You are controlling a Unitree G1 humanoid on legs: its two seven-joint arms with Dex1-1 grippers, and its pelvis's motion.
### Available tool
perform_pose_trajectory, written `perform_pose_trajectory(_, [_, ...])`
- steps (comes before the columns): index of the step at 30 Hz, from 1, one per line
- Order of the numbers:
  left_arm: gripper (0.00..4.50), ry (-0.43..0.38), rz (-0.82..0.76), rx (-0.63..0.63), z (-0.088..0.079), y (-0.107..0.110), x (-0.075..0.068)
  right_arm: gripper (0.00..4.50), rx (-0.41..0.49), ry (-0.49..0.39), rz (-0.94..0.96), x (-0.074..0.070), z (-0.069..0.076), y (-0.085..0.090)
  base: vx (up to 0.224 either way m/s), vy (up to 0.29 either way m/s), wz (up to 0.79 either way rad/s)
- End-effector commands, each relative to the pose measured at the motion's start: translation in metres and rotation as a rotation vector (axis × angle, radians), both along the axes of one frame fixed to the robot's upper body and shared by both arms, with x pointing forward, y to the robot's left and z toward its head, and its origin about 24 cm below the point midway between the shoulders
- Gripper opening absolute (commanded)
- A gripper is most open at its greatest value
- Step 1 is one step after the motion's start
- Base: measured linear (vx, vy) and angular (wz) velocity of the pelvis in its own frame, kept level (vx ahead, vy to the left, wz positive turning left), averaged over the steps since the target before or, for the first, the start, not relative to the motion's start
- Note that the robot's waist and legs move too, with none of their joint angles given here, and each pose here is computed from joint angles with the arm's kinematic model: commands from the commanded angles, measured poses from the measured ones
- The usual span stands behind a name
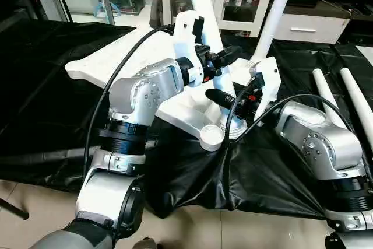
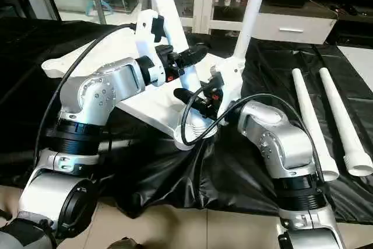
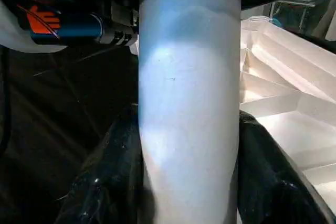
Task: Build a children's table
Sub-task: Pick table leg
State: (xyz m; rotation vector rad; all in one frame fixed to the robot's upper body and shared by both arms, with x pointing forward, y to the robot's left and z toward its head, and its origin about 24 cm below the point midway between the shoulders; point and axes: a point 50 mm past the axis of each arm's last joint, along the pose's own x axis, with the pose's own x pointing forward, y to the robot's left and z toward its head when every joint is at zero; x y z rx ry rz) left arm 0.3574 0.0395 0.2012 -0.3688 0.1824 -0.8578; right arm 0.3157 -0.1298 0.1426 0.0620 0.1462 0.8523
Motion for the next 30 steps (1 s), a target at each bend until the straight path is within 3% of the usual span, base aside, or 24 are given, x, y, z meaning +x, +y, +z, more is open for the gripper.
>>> perform_pose_trajectory(1, [2.09, -0.016, 0.011, 0.004, 0.002, 0.005, -0.001, 1.84, -0.004, -0.046, -0.006, 0.003, 0.007, 0.0, 0.0, 0.0, 0.0])
perform_pose_trajectory(5, [1.93, -0.075, -0.017, 0.048, 0.003, 0.006, -0.002, 1.84, 0.008, -0.086, -0.002, 0.004, 0.01, 0.0, 0.0, 0.0, 0.0])
perform_pose_trajectory(6, [1.9, -0.091, -0.052, 0.051, 0.004, 0.005, -0.005, 2.4, 0.034, -0.09, 0.004, 0.004, 0.011, -0.001, 0.0, 0.0, 0.0])
perform_pose_trajectory(8, [1.89, -0.108, -0.115, 0.048, 0.006, 0.003, -0.01, 2.54, 0.102, -0.036, 0.036, 0.004, 0.009, -0.003, 0.0, 0.0, 0.0])
perform_pose_trajectory(11, [1.85, -0.134, -0.201, 0.066, 0.008, 0.002, -0.017, 2.88, 0.11, -0.002, 0.079, 0.001, 0.01, -0.005, 0.0, 0.0, 0.0])
perform_pose_trajectory(15, [1.84, -0.189, -0.349, 0.114, 0.012, 0.0, -0.028, 2.99, 0.074, 0.035, 0.176, -0.005, 0.014, -0.01, 0.0, 0.0, 0.0])
perform_pose_trajectory(30, [1.83, -0.245, -0.486, 0.204, 0.011, -0.002, -0.034, 2.99, -0.098, 0.114, 0.309, -0.009, 0.009, -0.022, 0.0, 0.0, 0.0])
